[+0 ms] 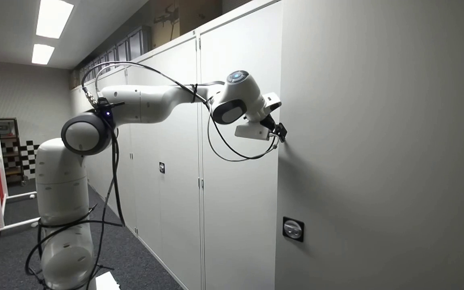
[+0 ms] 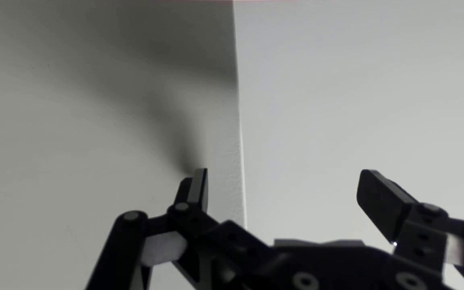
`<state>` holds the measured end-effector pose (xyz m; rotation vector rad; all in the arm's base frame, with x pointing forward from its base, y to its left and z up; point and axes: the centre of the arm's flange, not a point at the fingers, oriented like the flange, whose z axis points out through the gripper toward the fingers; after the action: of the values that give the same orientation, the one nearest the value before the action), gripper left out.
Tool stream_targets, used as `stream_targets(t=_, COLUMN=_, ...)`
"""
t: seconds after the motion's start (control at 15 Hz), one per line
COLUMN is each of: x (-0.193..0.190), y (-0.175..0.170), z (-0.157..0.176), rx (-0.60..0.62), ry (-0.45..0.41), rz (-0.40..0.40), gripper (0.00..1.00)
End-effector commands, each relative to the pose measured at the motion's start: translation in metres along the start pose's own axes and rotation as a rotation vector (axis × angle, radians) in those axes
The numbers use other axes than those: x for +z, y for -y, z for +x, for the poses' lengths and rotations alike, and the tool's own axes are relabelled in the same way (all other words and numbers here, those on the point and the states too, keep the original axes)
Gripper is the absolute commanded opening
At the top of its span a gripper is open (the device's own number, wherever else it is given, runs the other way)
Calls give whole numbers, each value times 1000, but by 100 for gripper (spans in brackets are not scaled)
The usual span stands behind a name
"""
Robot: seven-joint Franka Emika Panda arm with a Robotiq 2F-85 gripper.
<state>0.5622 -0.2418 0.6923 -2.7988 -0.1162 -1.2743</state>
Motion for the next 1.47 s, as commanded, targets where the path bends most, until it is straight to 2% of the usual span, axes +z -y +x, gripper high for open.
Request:
stream_targets(t=0.0, x=14, y=-4, z=21, rx=-33, ry=-5, rz=28, gripper=100)
stream_targets(t=0.8, x=46, y=3, z=36, rx=-62, ry=1, rz=48, gripper=100)
stream_targets(t=1.4, x=49, y=5, z=24, rx=-66, ry=14, rz=65, gripper=100)
